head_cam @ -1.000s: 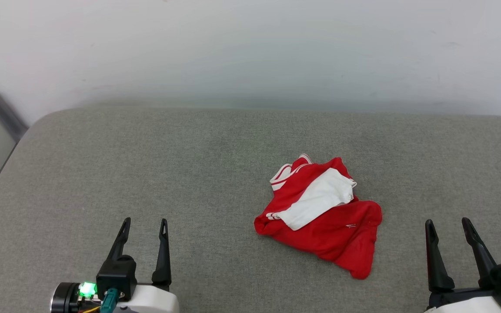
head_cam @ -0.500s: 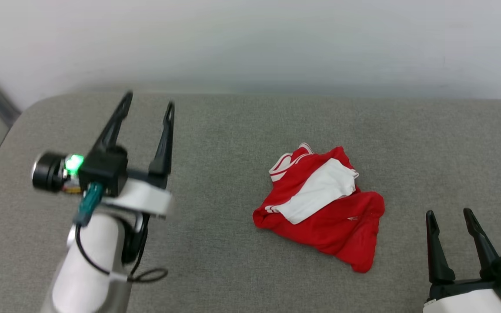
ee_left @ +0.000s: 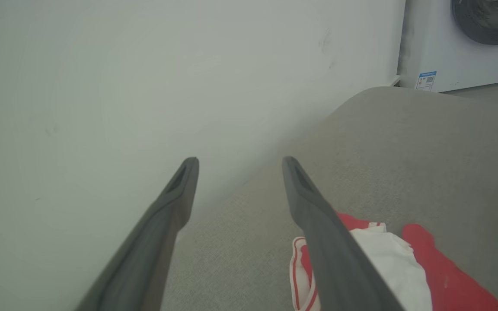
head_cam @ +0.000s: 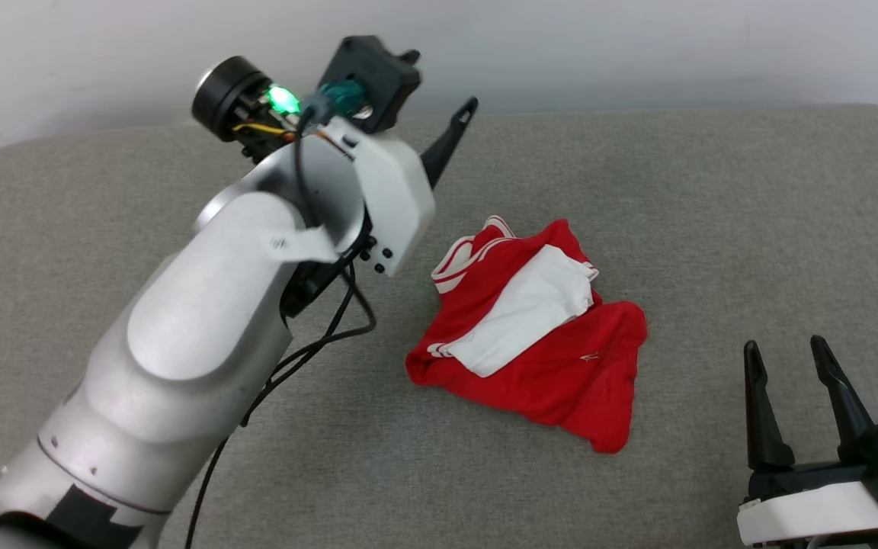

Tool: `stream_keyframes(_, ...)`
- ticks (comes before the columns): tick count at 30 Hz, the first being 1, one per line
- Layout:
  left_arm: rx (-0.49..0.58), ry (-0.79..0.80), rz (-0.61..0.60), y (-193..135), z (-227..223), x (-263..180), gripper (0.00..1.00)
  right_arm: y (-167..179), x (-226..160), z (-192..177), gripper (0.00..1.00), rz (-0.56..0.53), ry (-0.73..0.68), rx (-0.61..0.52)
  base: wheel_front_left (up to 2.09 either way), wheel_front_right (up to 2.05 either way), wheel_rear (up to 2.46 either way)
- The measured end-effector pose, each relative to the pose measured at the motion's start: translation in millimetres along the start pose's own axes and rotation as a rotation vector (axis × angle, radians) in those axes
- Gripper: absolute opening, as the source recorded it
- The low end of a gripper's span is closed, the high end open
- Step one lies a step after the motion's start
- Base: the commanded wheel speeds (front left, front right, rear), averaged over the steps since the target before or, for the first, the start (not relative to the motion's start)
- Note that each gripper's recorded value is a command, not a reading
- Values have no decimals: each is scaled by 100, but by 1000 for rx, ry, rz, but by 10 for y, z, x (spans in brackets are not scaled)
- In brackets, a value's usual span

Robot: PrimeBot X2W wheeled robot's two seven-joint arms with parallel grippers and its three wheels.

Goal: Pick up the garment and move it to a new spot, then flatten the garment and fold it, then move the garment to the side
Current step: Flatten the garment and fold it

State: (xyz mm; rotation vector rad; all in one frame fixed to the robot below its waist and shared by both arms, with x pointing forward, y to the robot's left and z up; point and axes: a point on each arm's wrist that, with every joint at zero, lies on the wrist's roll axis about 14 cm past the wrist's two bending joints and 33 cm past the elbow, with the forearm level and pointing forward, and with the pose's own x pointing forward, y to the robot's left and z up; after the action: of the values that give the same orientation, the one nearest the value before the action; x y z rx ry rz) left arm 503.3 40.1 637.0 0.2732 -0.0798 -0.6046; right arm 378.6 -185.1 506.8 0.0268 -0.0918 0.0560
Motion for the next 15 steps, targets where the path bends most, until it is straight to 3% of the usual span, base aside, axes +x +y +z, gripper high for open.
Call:
stream_keyframes(8, -13, 439, -338, -724, -566, 58, 100, -99, 18, -35, 100, -30, 10, -10, 0, 0, 0)
stream_keyframes(15, 7, 731, -531, -1142, -1180, -173, 100, -170, 46, -75, 100, -50, 21, -19, 0, 0, 0)
